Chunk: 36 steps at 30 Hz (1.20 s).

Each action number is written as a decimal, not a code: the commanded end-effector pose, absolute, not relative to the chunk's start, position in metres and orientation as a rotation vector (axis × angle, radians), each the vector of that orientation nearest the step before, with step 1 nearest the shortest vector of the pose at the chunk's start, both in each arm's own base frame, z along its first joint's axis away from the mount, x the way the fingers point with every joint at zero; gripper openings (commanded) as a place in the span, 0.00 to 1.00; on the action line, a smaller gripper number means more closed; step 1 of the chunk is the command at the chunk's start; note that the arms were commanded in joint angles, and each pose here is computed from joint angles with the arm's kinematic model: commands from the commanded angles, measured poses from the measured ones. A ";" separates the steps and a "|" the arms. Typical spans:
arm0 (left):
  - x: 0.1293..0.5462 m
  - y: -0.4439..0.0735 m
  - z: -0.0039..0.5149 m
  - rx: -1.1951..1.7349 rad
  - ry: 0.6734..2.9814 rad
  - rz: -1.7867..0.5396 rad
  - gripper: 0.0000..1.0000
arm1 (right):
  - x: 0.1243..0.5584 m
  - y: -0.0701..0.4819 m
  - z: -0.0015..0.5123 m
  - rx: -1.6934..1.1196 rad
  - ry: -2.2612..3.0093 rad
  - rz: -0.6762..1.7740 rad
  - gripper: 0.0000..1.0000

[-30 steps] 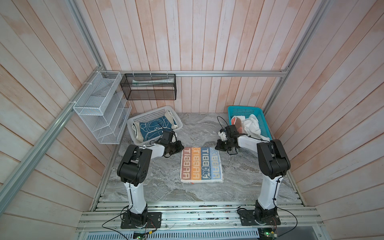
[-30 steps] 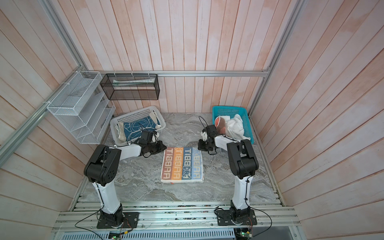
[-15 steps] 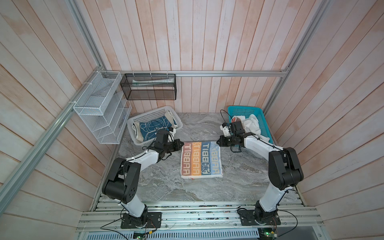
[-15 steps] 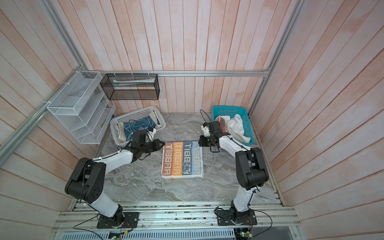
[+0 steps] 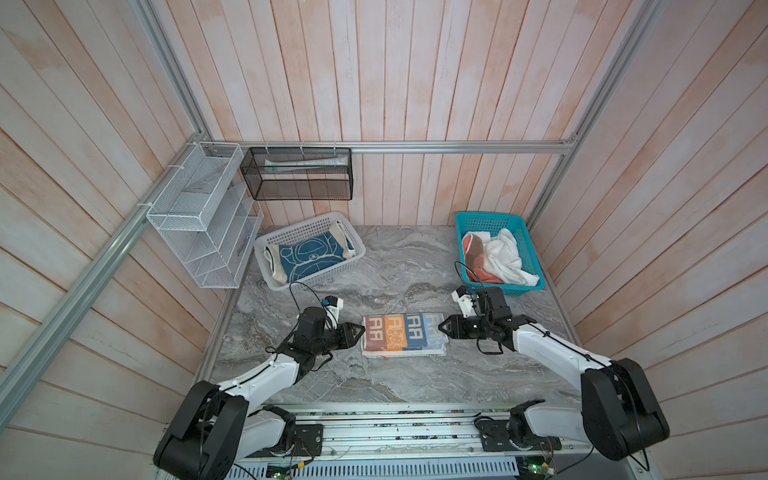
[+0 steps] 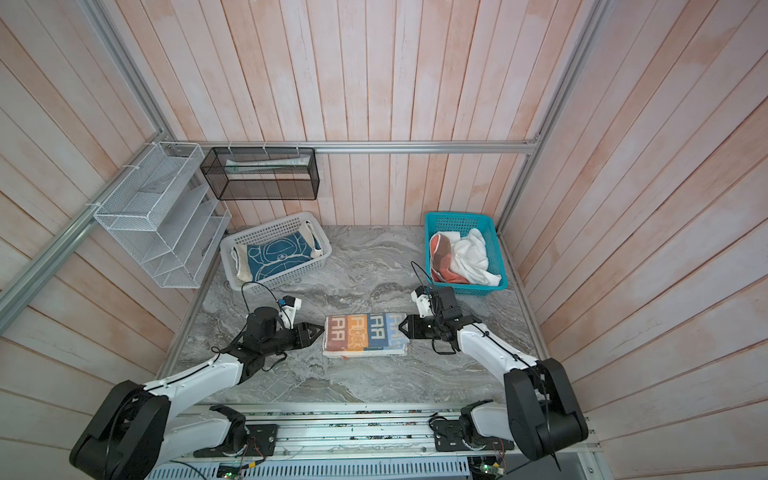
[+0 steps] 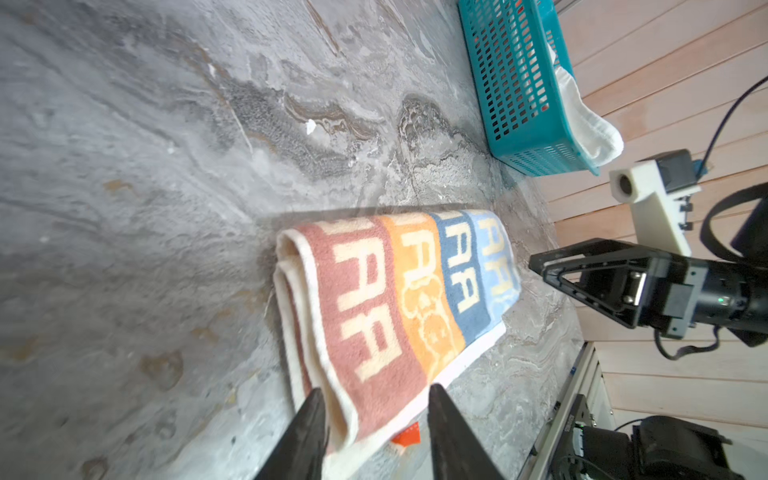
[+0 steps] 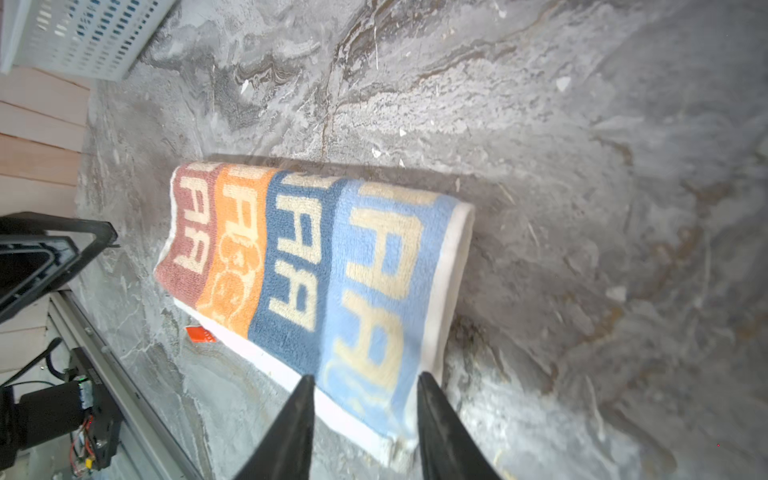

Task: Fold and stack the towels
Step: 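Fold the near edge over toward the far edge with both grippers and release, then grasp the folded RABBIT towel's ends with both grippers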

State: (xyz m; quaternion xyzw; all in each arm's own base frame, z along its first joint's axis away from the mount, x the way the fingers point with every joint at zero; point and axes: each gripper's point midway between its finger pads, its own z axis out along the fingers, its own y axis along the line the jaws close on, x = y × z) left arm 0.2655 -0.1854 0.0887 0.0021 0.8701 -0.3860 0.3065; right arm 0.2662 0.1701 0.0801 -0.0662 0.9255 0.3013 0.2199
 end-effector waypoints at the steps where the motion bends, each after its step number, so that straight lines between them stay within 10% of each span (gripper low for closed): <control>1: 0.258 -0.169 0.083 -0.113 2.322 -0.964 0.44 | 0.256 0.163 0.080 -0.041 2.584 0.843 0.45; 22: 0.252 -0.214 0.054 -0.273 2.570 -1.157 0.46 | 0.255 0.174 0.038 0.021 2.774 0.853 0.45; 27: 0.256 -0.222 0.050 -0.283 2.579 -1.161 0.46 | 0.259 0.176 0.038 0.005 2.777 0.842 0.23; 31: 0.264 -0.225 0.056 -0.268 2.558 -1.163 0.24 | 0.264 0.177 0.047 -0.014 2.760 0.831 0.01; 36: 0.268 -0.223 0.074 -0.240 2.527 -1.138 0.00 | 0.269 0.178 0.067 -0.039 2.728 0.835 0.00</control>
